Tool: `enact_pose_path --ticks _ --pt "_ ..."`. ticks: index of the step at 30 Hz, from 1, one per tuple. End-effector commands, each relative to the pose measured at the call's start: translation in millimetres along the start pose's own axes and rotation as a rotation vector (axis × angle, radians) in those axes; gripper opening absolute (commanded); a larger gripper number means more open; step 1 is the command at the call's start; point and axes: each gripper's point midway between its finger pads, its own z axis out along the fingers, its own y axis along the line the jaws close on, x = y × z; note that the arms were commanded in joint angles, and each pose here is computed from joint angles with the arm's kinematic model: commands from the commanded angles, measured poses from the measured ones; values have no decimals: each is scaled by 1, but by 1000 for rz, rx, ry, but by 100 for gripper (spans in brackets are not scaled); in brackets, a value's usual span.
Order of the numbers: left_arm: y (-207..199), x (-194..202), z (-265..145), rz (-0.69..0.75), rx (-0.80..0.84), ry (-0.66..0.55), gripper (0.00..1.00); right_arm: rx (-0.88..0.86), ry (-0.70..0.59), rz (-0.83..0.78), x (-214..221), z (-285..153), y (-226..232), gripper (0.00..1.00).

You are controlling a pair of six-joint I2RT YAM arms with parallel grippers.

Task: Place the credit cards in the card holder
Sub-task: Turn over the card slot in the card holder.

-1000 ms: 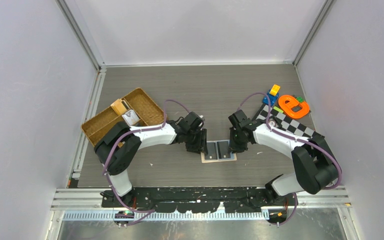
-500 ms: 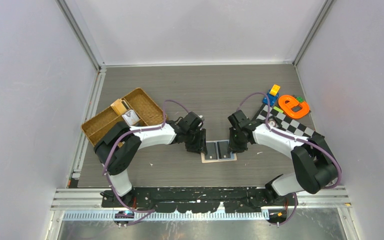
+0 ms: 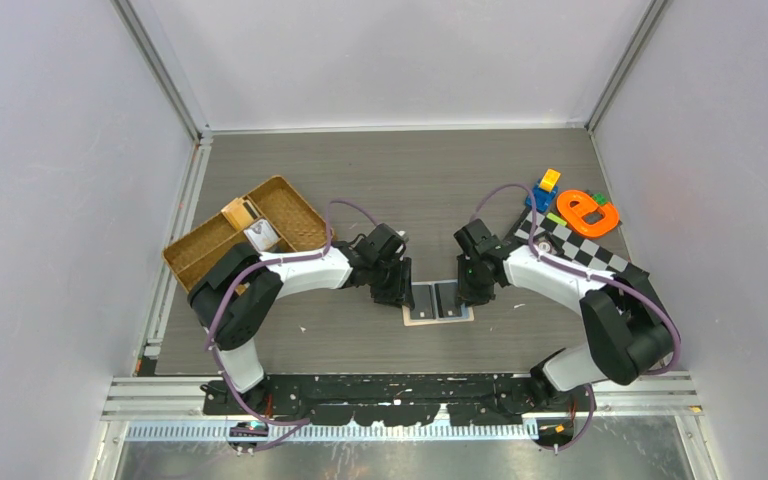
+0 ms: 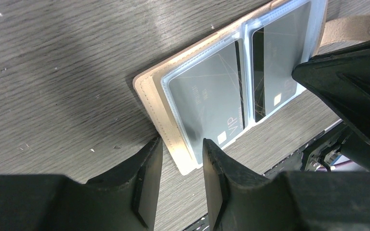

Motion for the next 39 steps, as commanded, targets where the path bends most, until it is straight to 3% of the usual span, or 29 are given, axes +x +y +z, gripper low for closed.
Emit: enact_pose_path --ticks 1,13,39 --pt "9 10 8 -6 -16 25 38 63 32 -53 4 2 -7 29" --pt "7 12 11 -17 7 30 34 -62 105 -29 21 12 15 27" --pt "18 11 9 -13 -25 21 15 -260 16 19 1 -29 54 23"
